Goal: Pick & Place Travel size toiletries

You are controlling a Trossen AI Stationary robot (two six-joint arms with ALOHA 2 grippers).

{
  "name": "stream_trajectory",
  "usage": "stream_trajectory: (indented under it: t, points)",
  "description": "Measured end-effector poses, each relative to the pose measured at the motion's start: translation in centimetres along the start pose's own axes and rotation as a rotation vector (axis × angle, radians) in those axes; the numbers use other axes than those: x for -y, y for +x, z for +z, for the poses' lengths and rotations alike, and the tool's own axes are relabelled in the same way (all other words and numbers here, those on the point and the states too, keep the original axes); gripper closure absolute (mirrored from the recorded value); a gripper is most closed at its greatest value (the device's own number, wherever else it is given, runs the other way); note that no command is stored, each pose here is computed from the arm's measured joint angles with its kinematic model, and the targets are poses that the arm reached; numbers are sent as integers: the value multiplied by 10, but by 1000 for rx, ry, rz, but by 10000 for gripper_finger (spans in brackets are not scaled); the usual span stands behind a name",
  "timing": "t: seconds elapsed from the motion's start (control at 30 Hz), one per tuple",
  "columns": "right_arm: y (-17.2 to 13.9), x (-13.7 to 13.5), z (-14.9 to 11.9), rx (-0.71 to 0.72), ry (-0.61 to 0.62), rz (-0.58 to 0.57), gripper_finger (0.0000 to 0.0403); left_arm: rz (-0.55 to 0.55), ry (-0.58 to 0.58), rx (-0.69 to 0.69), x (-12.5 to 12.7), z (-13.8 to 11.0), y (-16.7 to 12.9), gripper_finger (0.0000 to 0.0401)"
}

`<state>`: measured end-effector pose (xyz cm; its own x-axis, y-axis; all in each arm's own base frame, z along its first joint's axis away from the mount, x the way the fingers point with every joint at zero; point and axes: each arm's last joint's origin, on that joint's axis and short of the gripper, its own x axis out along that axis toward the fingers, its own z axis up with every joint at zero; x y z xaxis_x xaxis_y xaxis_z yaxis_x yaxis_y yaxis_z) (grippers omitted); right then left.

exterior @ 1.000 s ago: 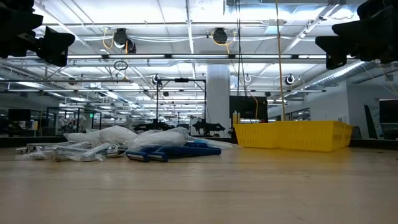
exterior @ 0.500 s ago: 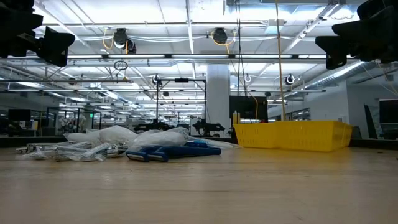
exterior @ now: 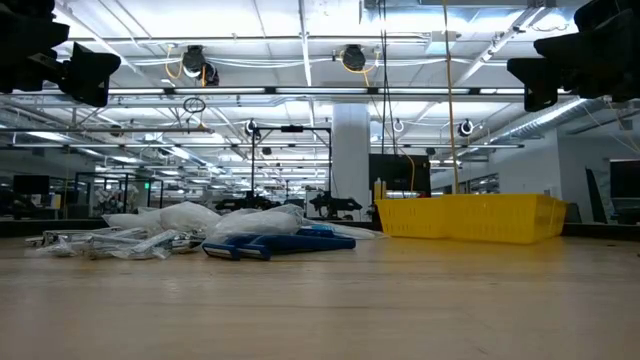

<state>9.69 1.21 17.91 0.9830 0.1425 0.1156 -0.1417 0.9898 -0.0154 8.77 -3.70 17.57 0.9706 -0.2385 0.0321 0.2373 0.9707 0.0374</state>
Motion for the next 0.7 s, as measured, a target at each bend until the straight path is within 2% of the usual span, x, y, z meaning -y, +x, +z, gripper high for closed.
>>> stream_trajectory:
  t: [0.33,0.7]
  points:
    - [0,0,0,0,0,1,211,0,-1,5,0,0,0,132]
    - [0,0,0,-1,0,0,211,24,-49,108,-1,11,-1,132]
